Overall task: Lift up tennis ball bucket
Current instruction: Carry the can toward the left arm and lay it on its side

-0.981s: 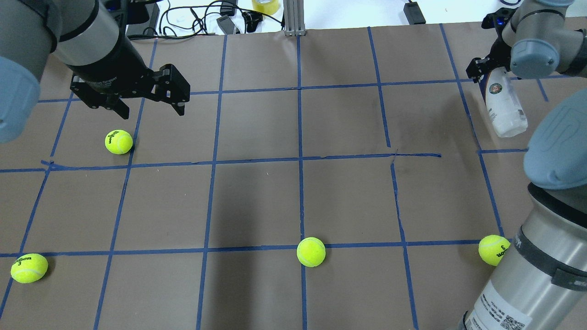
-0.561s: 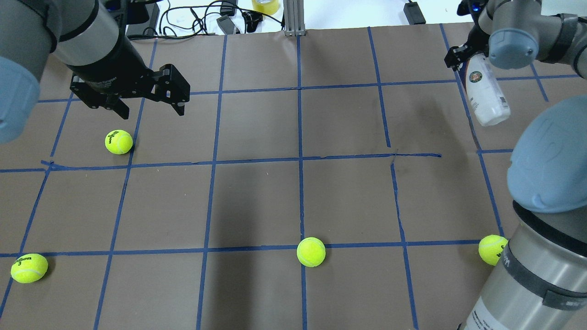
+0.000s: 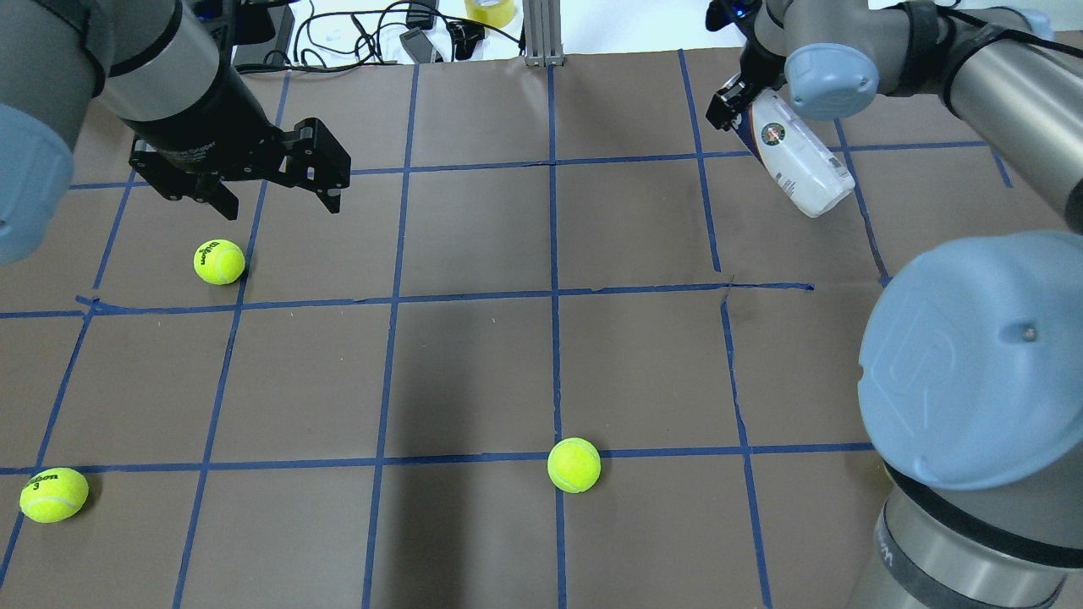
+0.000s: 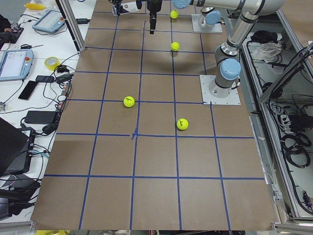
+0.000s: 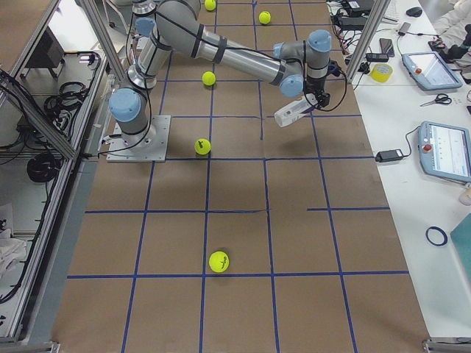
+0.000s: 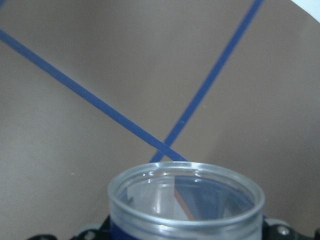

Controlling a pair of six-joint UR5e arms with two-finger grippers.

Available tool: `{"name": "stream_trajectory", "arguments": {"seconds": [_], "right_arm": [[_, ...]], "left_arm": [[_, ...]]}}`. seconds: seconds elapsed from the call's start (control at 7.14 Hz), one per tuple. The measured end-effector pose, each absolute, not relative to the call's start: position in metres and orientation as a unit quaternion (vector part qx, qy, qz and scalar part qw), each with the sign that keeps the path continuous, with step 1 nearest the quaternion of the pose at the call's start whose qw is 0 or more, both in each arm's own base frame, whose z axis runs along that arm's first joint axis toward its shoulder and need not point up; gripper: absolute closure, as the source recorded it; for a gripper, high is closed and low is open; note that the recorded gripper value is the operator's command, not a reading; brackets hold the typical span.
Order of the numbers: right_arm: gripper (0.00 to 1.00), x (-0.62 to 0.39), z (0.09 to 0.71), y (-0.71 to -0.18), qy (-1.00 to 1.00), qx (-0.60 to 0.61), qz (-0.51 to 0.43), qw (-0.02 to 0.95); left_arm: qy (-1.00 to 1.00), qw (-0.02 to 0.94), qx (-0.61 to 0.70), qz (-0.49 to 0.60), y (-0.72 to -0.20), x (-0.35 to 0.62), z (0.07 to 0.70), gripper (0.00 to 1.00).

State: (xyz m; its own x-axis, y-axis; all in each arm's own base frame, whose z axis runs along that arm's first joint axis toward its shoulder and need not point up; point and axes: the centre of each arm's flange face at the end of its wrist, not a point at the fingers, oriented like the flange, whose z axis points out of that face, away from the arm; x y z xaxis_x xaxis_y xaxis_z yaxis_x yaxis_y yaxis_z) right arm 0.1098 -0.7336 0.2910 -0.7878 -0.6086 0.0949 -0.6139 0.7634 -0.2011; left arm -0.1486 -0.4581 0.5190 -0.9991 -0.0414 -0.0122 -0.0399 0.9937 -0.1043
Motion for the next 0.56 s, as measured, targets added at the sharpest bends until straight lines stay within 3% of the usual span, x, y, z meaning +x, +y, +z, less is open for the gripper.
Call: {"name": "stream_trajectory", "arguments": {"seconds": [0.28,0.56], "right_arm": [[0.83,0.155,0.290,-0.726,-0.891,0.435,0.128,0.002],[0.71,0.217,0.291,-0.711,-0.841,0.522,0.139,0.007]], "left_arm": [[0.998,0.007,-0.020,-0.052,-0.458,-0.149,0.519,0.00],[0.998,0.007,-0.020,-0.052,-0.458,-0.149,0.519,0.00]]}}
